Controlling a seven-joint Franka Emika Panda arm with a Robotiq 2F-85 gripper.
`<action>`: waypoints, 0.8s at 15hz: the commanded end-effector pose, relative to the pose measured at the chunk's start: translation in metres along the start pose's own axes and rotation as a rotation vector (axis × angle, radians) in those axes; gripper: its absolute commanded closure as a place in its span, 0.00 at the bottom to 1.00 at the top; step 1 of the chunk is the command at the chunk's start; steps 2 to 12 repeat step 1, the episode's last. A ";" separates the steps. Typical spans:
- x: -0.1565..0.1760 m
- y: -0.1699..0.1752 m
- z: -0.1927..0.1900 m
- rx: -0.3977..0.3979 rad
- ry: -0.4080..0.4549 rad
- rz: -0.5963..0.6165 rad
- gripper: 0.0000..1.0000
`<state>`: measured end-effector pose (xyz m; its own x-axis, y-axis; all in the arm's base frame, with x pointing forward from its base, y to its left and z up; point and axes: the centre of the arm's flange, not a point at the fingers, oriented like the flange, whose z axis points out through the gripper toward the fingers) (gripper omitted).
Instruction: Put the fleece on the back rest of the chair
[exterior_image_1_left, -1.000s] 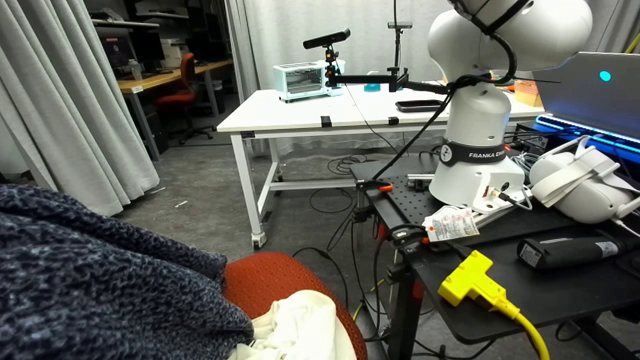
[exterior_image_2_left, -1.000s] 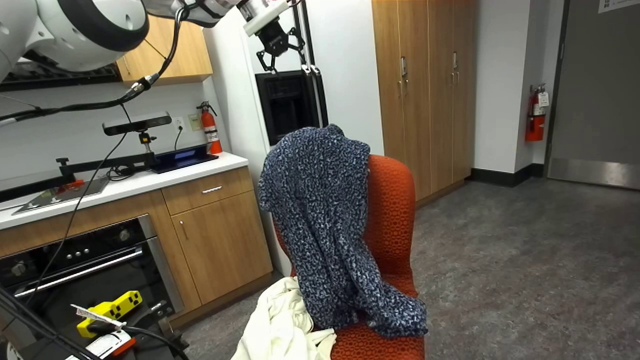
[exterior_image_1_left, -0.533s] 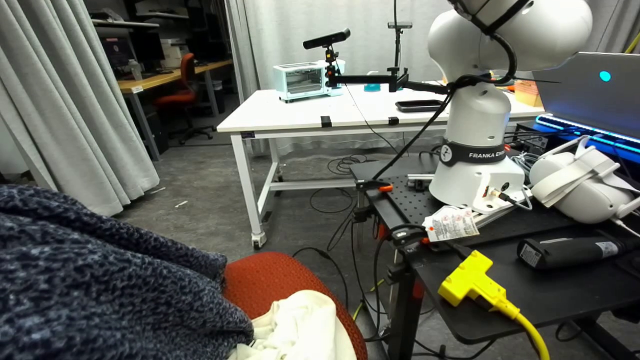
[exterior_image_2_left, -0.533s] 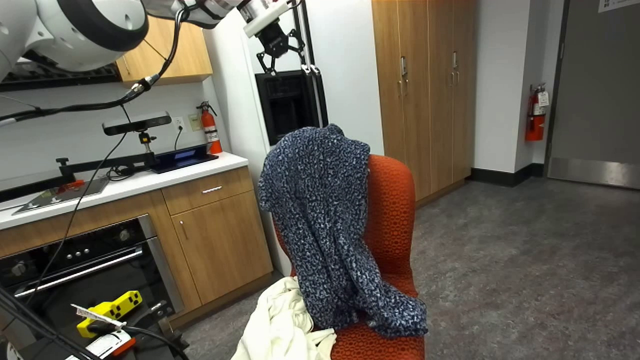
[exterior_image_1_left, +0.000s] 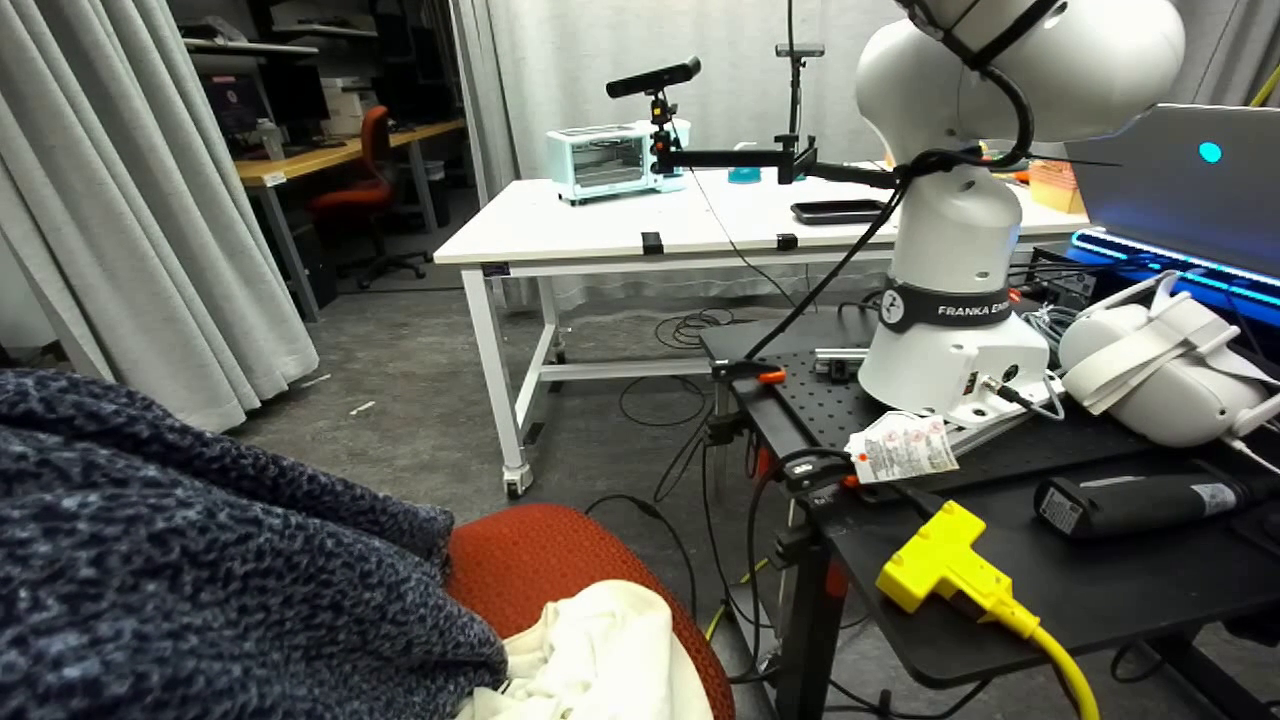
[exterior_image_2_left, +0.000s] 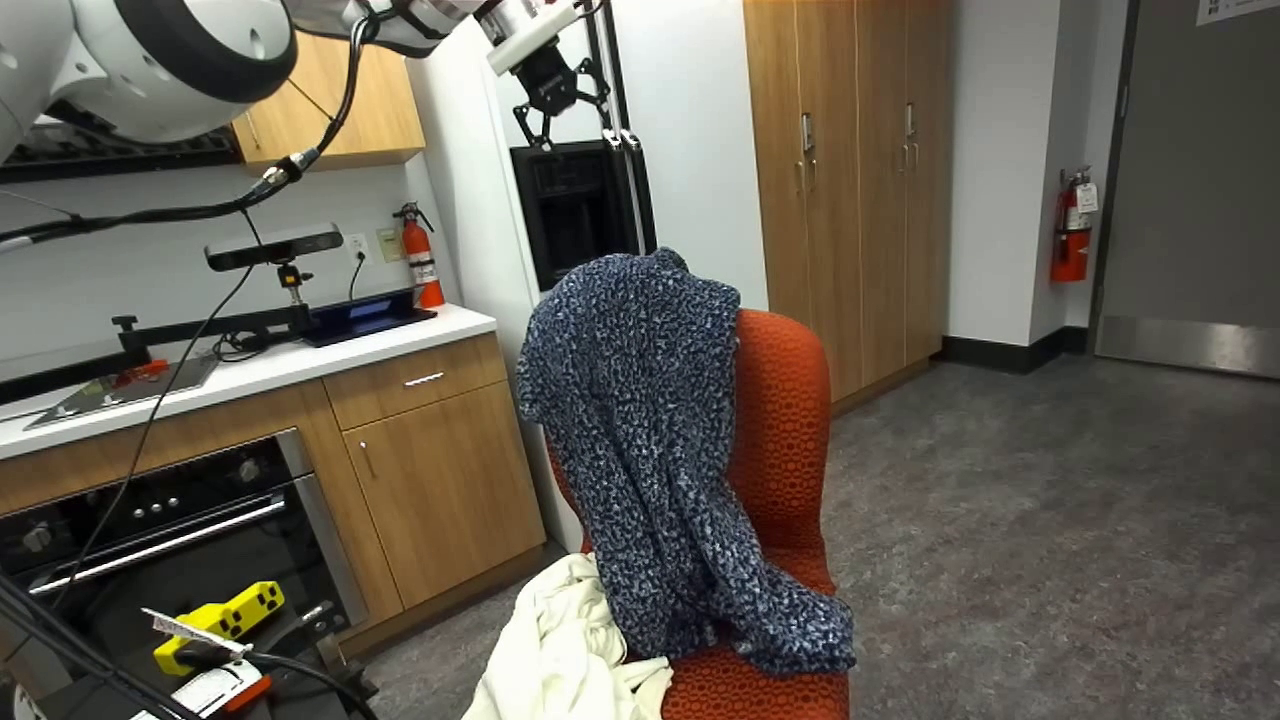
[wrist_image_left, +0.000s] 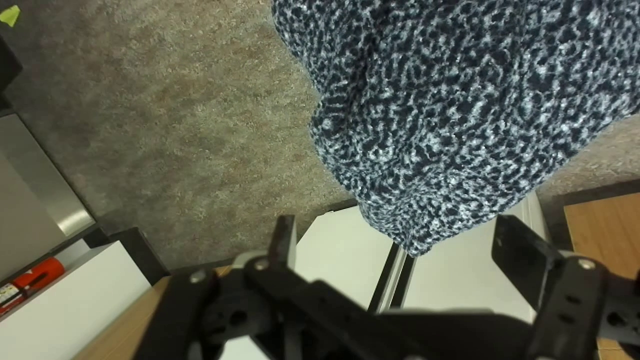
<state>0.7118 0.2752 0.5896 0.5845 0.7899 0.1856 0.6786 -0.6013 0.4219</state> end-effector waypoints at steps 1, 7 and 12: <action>0.000 0.000 0.000 0.000 0.000 0.000 0.00; 0.000 0.000 0.000 0.000 0.000 0.000 0.00; 0.000 0.000 0.000 0.000 0.000 0.000 0.00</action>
